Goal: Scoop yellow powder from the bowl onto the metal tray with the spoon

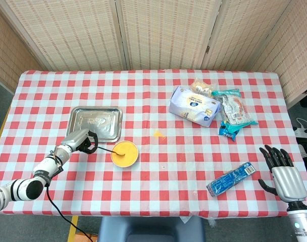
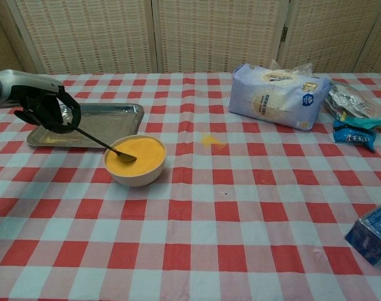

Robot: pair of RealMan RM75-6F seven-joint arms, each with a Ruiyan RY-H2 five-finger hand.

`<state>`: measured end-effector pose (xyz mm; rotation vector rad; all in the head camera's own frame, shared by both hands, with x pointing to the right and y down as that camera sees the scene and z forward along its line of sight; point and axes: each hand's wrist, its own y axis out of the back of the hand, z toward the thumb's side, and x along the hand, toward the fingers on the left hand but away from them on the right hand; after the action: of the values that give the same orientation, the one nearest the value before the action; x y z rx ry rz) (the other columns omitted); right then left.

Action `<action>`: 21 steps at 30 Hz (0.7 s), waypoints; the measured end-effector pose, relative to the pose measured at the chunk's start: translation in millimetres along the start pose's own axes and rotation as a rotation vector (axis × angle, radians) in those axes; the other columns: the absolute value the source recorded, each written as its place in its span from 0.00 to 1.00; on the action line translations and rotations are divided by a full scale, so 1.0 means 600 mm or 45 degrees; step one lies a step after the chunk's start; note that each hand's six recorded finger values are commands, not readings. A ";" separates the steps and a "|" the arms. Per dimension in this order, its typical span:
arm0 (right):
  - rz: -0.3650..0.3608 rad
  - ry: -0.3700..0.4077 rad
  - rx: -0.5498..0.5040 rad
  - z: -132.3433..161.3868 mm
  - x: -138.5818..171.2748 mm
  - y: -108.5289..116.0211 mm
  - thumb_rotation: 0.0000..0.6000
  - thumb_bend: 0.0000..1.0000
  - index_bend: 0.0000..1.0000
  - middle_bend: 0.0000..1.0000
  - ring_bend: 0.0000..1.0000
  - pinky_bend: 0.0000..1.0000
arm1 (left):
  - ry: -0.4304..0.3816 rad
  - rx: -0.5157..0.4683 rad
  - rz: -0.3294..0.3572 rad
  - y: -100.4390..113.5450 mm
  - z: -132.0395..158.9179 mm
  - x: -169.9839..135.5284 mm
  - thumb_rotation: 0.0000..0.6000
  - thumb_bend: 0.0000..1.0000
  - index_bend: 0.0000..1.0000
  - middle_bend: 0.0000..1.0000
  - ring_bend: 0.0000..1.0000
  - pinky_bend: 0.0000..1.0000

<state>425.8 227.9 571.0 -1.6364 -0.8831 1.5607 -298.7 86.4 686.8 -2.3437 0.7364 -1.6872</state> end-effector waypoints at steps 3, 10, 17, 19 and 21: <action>-0.003 0.004 -0.001 0.001 0.002 0.001 1.00 0.18 0.00 0.00 0.00 0.00 | -0.002 -0.014 -0.009 0.000 0.003 -0.002 1.00 0.54 0.96 1.00 1.00 1.00; -0.004 0.007 -0.003 0.001 0.004 0.002 1.00 0.18 0.00 0.00 0.00 0.00 | 0.006 -0.080 -0.040 0.006 0.004 0.001 1.00 0.54 0.96 1.00 1.00 1.00; 0.006 0.000 0.003 -0.001 0.001 -0.002 1.00 0.18 0.00 0.00 0.00 0.00 | 0.033 -0.137 -0.073 0.007 -0.006 0.008 1.00 0.54 0.96 1.00 1.00 1.00; 0.009 -0.001 0.006 0.000 0.000 -0.003 1.00 0.19 0.00 0.00 0.00 0.00 | 0.042 -0.171 -0.093 0.007 -0.009 0.010 1.00 0.54 0.96 1.00 1.00 1.00; 0.009 -0.004 0.006 -0.001 -0.001 -0.004 1.00 0.18 0.00 0.00 0.00 0.00 | 0.049 -0.192 -0.109 0.007 -0.013 0.012 1.00 0.53 0.96 1.00 1.00 1.00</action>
<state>426.2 228.5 573.0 -1.6361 -0.8748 1.5693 -305.2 80.5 693.6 -2.4829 0.8070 -1.7743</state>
